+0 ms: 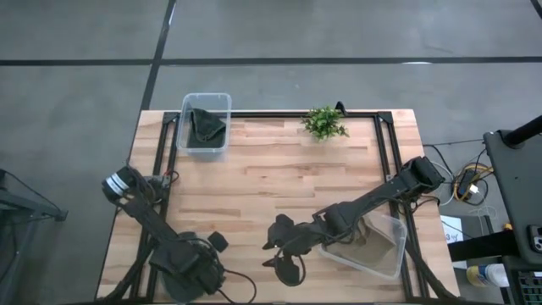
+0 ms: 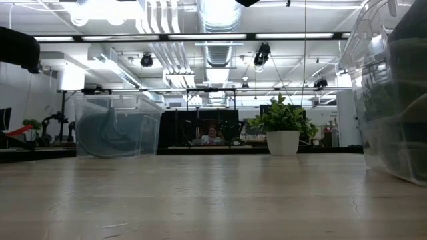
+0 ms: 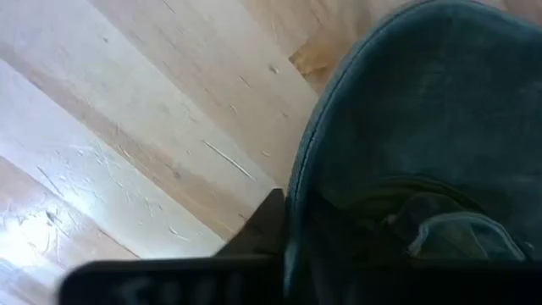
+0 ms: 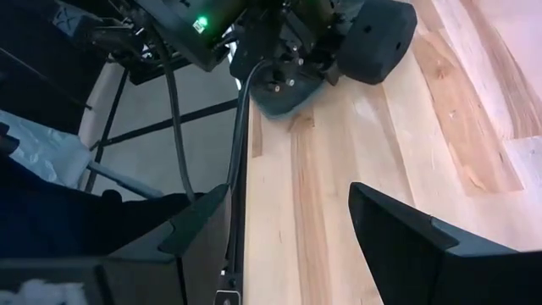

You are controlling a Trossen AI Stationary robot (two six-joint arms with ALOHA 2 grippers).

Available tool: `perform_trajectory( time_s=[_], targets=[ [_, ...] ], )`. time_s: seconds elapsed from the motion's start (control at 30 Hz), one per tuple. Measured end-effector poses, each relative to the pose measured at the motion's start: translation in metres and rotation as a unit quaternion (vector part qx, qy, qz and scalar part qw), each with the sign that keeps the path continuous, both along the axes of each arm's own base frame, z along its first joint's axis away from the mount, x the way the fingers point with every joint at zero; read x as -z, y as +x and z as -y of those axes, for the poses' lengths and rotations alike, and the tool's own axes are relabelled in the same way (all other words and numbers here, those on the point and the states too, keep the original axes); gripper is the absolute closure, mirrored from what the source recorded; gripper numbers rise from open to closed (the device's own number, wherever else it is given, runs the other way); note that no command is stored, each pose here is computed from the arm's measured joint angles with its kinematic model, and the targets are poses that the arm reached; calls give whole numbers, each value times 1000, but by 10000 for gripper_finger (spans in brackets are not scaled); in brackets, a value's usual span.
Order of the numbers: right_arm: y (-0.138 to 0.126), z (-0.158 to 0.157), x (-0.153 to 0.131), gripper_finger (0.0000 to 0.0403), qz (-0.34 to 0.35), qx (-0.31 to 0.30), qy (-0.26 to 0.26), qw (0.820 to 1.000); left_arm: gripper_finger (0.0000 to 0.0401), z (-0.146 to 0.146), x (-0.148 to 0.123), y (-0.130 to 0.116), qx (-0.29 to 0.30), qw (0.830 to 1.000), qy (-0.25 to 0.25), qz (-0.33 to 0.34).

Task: Pick & Place hat
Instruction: Put the black cap into the top transparent bin

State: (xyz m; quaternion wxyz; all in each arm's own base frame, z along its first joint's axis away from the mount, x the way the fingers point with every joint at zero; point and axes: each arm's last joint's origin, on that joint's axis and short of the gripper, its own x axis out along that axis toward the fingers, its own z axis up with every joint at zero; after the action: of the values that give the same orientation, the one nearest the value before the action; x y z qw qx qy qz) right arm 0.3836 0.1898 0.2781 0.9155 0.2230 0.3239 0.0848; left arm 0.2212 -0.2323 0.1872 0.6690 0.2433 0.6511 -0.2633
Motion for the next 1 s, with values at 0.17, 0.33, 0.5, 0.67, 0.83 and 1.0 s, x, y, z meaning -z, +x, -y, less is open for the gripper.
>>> perform_trajectory(
  time_s=[0.17,0.33,0.5,0.67,0.83,1.0],
  targets=[
    [0,0,0,170,1,-1,-2,1000,393,-5,-8,0,-20,1000,3,8],
    [0,0,0,170,4,-7,-10,1000,396,-21,-26,-2,-54,995,60,55],
    [0,0,0,170,13,-24,-33,999,398,-40,-52,-5,-92,986,85,114],
    [0,1,0,170,24,-36,-64,997,399,-59,-85,-15,-123,971,85,185],
    [1,4,0,170,40,-8,-116,992,400,-77,-120,-29,-167,951,47,258],
    [5,12,-1,170,55,55,-166,983,400,-93,-141,-42,-205,929,28,308]
  ],
)
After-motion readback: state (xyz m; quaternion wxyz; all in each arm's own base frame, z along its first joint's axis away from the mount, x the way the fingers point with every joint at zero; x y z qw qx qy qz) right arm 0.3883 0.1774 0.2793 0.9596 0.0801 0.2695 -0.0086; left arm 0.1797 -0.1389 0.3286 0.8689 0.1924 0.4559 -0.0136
